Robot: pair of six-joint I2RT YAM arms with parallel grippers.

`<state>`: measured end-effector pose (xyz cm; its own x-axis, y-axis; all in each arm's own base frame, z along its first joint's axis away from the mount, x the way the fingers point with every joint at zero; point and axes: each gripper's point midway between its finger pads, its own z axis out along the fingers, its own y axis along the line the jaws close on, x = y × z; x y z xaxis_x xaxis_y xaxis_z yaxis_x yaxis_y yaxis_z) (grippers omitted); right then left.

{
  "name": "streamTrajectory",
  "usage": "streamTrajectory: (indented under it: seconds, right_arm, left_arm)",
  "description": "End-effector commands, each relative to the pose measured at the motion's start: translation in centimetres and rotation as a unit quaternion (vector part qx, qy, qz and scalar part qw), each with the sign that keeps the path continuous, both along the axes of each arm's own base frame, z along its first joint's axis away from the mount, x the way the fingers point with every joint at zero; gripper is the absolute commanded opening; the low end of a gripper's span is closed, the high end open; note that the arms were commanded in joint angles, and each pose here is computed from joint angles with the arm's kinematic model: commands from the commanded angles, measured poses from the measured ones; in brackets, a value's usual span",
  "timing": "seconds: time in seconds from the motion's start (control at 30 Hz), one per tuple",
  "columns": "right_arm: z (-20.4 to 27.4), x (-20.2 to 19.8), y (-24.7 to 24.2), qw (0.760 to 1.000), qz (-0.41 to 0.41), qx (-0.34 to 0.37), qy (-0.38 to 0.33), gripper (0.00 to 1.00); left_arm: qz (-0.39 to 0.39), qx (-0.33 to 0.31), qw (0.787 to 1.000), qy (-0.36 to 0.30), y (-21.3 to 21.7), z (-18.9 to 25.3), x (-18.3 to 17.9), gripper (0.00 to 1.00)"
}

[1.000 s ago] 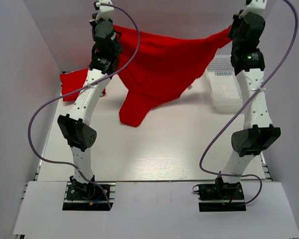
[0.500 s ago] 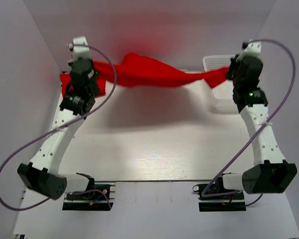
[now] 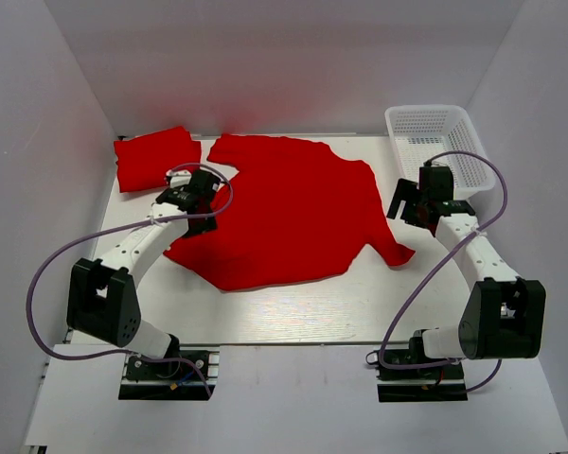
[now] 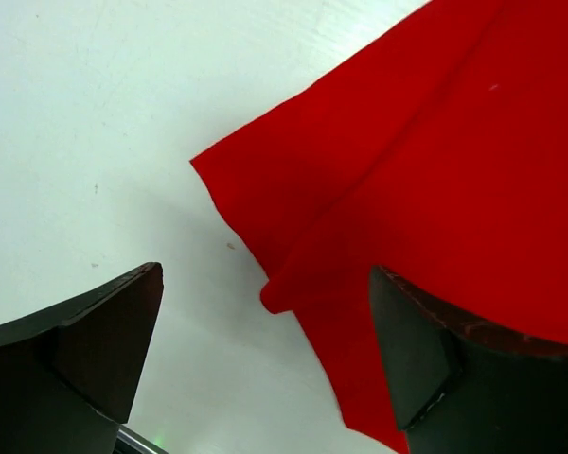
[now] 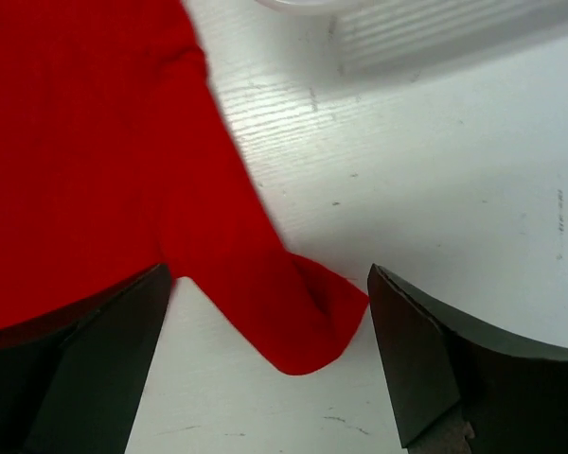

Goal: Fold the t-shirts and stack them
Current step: Flatten out the tshirt

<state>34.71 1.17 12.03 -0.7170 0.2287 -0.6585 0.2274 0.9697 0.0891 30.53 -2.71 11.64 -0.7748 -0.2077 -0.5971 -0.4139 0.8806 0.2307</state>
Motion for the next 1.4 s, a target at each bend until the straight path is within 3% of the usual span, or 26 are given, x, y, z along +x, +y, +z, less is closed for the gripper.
streamTrajectory:
  seconds: [0.0,0.1,0.3,0.37,0.4,0.47,0.5,0.53,0.57,0.6,0.83,0.93,0.97,1.03,1.23,1.3,1.33,1.37]
  right_arm:
    - [3.8,2.2,2.0,0.997,0.045,0.031,-0.057,0.90]
    - [6.4,3.4,4.5,0.985,0.128,0.047,-0.108,0.90]
    - [6.4,6.1,9.1,0.963,0.242,0.043,-0.108,0.90]
    - [6.7,8.4,10.2,0.960,0.256,0.040,-0.105,0.90]
    - [3.0,9.3,11.0,0.962,0.263,0.045,-0.059,0.90]
    - [4.7,11.7,12.8,0.958,0.270,0.055,-0.077,0.90]
    - [0.9,12.6,13.4,0.960,0.270,0.067,-0.034,0.90]
    - [0.2,13.1,13.5,0.962,0.262,0.073,-0.023,0.90]
    - [2.5,15.0,14.5,0.958,0.271,0.079,-0.052,0.90]
    - [1.2,16.6,15.3,0.958,0.269,0.088,-0.043,0.90]
    - [-4.8,17.6,15.7,0.966,0.235,0.110,0.012,0.90]
    - [-6.4,15.7,14.4,0.972,0.206,0.108,0.038,0.90]
    - [-9.4,12.5,13.6,0.973,0.190,0.104,0.076,0.90]
    - [-7.3,12.2,13.3,0.976,0.182,0.105,0.055,0.90]
    - [-13.2,-2.8,7.8,0.980,0.050,0.083,0.174,0.90]
    - [-10.5,-5.0,8.7,0.981,0.024,0.124,0.146,0.90]
    - [-13.3,-10.4,8.3,0.970,0.015,0.136,0.202,0.90]
    - [-10.1,-10.5,9.7,0.971,0.016,0.187,0.150,0.90]
  left_arm:
    - [0.044,-0.013,0.998,-0.043,0.0,3.2,1.1,0.99]
    - [0.007,-0.036,0.997,-0.064,-1.5,3.2,3.2,0.99]
    - [-0.017,-0.054,0.998,-0.022,-3.4,-0.9,5.0,0.99]
    - [-0.039,-0.080,0.996,-0.015,-4.8,-2.4,5.7,0.99]
    - [-0.045,-0.092,0.995,-0.004,-5.3,-3.5,5.7,0.99]
    - [-0.068,-0.132,0.989,0.005,-7.1,-5.1,6.0,0.99]
    - [-0.065,-0.135,0.988,0.028,-7.2,-6.7,5.4,0.99]
    - [-0.067,-0.139,0.988,0.032,-7.5,-7.3,5.5,0.99]
    - [-0.068,-0.143,0.986,0.042,-7.7,-7.9,5.3,0.99]
    - [-0.069,-0.145,0.986,0.051,-7.9,-8.6,5.5,0.99]
    - [-0.065,-0.148,0.985,0.058,-7.8,-9.0,5.7,0.99]
    - [-0.062,-0.151,0.985,0.063,-7.6,-9.3,5.4,0.99]
    - [-0.064,-0.154,0.985,0.052,-7.7,-8.8,5.8,0.99]
    - [-0.067,-0.161,0.984,0.049,-7.9,-8.5,5.8,0.99]
    - [-0.093,-0.168,0.981,0.023,-8.5,-6.4,6.8,0.99]
    - [-0.103,-0.173,0.980,0.009,-8.9,-5.5,7.6,0.99]
    - [-0.106,-0.178,0.978,0.006,-9.0,-5.2,7.5,0.99]
    - [-0.111,-0.177,0.978,0.002,-9.1,-4.9,7.8,0.99]
